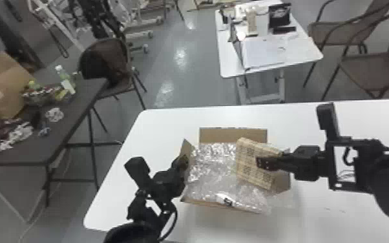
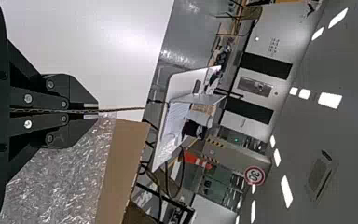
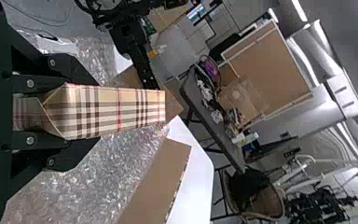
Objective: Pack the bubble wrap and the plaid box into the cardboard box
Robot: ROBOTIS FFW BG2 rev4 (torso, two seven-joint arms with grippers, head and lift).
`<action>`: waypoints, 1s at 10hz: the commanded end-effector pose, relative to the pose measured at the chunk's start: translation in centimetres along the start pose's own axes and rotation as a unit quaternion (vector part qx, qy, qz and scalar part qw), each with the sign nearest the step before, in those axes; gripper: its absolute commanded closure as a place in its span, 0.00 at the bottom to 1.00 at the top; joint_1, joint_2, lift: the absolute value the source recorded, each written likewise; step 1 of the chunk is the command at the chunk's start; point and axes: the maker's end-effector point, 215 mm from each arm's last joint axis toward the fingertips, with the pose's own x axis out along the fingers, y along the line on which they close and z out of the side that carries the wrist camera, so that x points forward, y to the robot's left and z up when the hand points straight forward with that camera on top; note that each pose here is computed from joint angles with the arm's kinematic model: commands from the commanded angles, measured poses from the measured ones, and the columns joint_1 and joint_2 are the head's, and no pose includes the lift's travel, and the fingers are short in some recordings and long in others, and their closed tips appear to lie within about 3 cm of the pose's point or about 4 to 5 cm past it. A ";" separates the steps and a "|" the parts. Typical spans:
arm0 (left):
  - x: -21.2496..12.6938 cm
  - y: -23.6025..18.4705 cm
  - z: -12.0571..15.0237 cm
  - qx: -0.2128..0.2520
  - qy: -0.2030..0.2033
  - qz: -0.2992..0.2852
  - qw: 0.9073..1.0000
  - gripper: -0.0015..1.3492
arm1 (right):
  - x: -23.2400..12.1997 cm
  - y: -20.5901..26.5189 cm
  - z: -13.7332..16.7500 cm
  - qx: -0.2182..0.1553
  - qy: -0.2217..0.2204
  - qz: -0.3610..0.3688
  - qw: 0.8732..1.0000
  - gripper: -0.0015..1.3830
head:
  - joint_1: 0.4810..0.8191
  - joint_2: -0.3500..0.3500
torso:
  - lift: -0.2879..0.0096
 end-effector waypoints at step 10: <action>-0.3 0.2 0.0 -0.005 -0.005 0.003 1.000 0.89 | -15.1 -6.5 8.2 -0.145 -0.210 -0.269 0.929 0.10 | 0.63 0.91 | 0.91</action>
